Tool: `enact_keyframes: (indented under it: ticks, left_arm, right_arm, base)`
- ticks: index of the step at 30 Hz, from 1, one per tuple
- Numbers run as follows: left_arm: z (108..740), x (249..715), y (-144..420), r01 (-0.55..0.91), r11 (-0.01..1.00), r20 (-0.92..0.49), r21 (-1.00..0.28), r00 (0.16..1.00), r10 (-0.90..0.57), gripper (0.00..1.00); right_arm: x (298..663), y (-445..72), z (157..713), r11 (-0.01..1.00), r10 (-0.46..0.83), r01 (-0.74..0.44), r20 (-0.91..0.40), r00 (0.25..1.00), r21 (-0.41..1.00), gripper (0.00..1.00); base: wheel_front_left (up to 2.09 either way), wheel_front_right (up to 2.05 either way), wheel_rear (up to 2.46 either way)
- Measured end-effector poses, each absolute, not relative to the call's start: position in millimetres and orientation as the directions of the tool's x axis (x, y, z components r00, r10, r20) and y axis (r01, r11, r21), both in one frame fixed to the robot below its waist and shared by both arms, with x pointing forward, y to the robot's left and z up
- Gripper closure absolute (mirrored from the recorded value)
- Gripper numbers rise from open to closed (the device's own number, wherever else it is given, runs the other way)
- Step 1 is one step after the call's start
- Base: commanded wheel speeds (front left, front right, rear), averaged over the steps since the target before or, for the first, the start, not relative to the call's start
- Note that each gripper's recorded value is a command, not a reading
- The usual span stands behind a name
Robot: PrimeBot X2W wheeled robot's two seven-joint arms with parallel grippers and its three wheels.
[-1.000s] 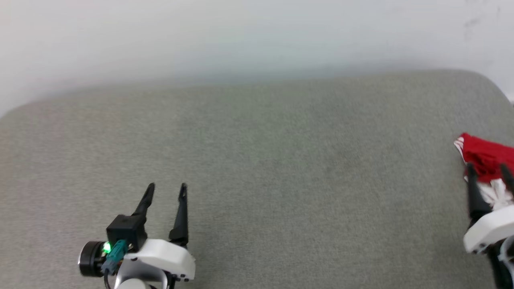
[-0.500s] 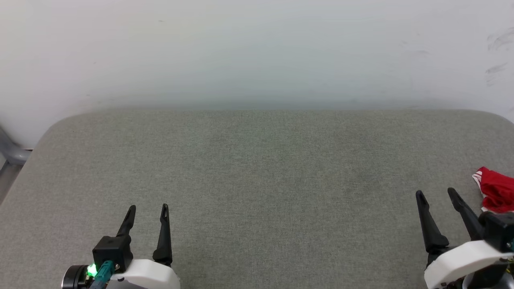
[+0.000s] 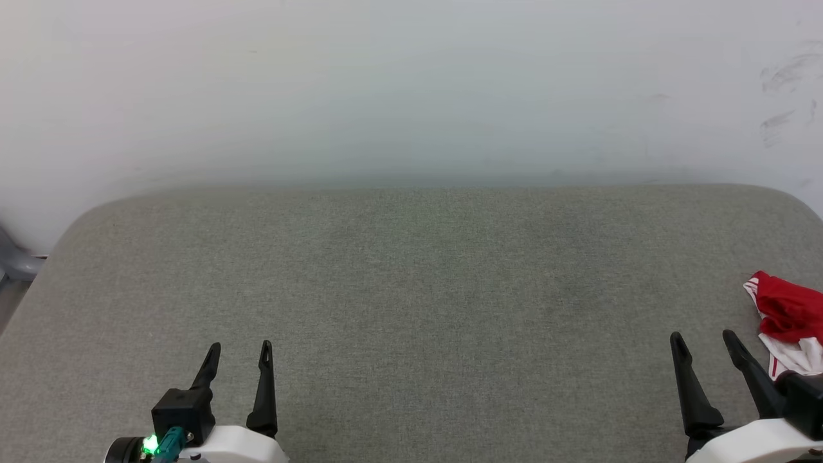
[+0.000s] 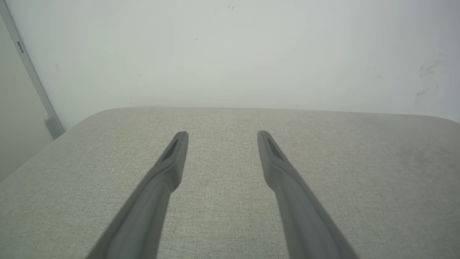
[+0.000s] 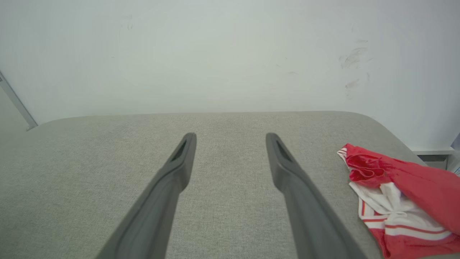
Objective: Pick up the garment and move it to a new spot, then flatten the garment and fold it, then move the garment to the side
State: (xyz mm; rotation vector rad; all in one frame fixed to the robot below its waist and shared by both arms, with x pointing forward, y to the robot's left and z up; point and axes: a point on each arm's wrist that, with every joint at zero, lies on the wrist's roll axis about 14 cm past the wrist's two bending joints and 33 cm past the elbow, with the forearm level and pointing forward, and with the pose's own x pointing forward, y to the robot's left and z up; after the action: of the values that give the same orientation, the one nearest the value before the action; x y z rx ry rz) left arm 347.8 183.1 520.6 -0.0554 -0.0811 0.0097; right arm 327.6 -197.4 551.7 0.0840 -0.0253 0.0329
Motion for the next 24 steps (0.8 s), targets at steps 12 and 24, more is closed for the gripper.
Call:
enact_keyframes:
  ticks: [12,24]
  left_arm:
    - [515,348,183,-0.002,0.999,0.066,-0.051,0.998,0.005,0.0]
    - [494,343,182,-0.018,0.99,-0.02,-0.138,1.0,0.016,1.0]
  right_arm:
    - [329,-192,550,0.993,0.048,-0.05,0.022,0.999,0.105,0.0]
    - [329,-190,532,0.98,0.056,-0.049,-0.027,0.998,0.192,1.0]
  base:
    - [0.0,0.0,0.0]
    - [0.0,0.0,0.0]
